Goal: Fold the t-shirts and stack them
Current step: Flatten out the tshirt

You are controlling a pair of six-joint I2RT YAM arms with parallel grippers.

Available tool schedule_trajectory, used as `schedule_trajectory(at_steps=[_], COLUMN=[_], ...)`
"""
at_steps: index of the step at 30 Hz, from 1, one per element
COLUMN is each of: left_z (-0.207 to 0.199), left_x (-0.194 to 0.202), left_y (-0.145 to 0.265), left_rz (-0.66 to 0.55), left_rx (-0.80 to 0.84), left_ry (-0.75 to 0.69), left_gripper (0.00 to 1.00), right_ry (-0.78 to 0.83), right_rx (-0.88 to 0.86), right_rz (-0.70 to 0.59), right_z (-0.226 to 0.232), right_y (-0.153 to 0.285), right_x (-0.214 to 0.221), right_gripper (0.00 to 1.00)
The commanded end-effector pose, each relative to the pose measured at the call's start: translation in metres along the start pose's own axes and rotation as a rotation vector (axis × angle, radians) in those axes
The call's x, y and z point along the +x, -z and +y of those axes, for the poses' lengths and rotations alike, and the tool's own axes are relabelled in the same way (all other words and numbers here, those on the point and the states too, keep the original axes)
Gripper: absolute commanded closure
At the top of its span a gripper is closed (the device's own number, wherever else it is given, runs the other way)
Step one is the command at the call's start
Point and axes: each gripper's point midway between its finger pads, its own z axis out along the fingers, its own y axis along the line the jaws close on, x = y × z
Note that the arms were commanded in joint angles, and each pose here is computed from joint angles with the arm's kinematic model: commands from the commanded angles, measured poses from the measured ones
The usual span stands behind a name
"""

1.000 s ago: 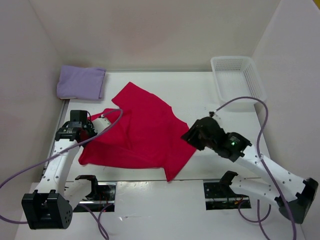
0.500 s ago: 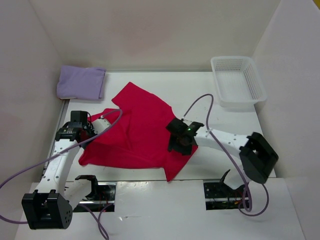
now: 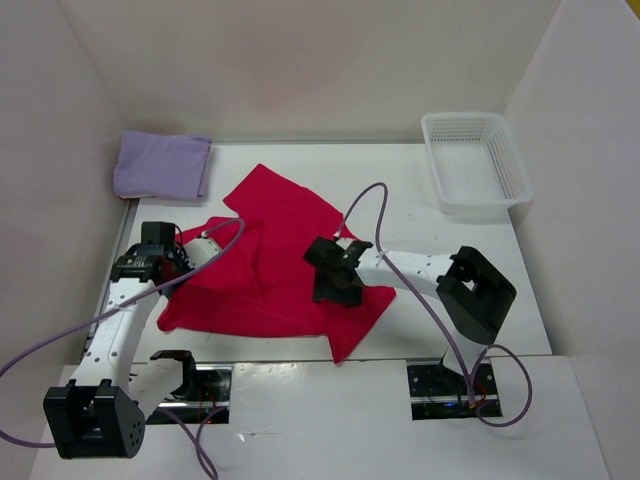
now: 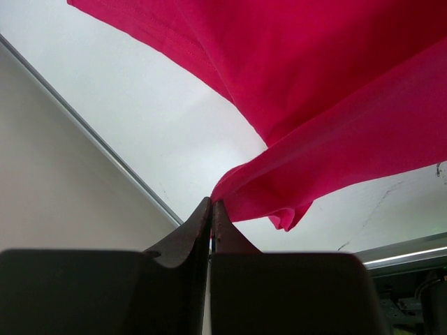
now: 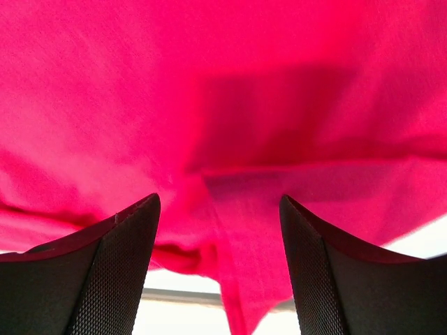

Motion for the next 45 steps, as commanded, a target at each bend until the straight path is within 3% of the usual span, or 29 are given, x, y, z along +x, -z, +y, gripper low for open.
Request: schedule_trajectory(at_steps=[1,5,13,19,25,28,33,36,39,40,41,45], left_z=[-0.001,0.002,0.002,0.002,-0.001,-0.001,0.008,0.028,0.073,0.082,0.099,0.122], left_x=[0.002,0.000,0.000,0.000,0.002,0.002,0.003,-0.015,-0.052,-0.060,-0.071,-0.083], left_y=[0.003,0.004,0.004,0.004,0.003,0.003,0.006,0.027,0.087,0.108,0.139,0.224], left_rz=[0.004,-0.002,-0.002,-0.002,0.004,0.004,0.016,-0.044,-0.215,-0.275,-0.343,-0.520], left_rx=[-0.008,-0.014,-0.014,-0.014,-0.008,-0.008,-0.049,-0.103,-0.244,-0.286,-0.353,-0.531], left_ry=[0.029,0.030,0.030,0.030,0.029,0.029,0.059,0.125,0.176,0.181,0.190,0.191], left_gripper=[1.00,1.00,1.00,1.00,1.00,1.00,1.00,1.00,1.00,1.00,1.00,1.00], right_ry=[-0.022,-0.013,-0.046,-0.054,-0.075,-0.080,-0.089,-0.133,-0.179,-0.238,-0.247,-0.305], right_rx=[0.011,0.071,0.102,0.073,0.039,0.013,-0.018,-0.038,-0.067,-0.083,-0.041,-0.117], right_rz=[-0.089,-0.095,-0.120,-0.139,-0.112,-0.116,-0.143,-0.273,-0.428,-0.538,-0.565,-0.771], right_z=[0.012,0.004,-0.009,-0.009,-0.011,-0.007,-0.007,-0.014,-0.031,-0.037,-0.061,-0.093], right_y=[-0.003,-0.015,-0.017,-0.005,0.003,0.010,0.033,0.086,0.170,0.210,0.234,0.328], right_x=[-0.030,-0.030,-0.039,-0.042,-0.033,-0.034,-0.040,-0.070,-0.099,-0.121,-0.118,-0.141], right_gripper=[0.26,0.33,0.66,0.65,0.83,1.00,1.00,1.00,1.00,1.00,1.00,1.00])
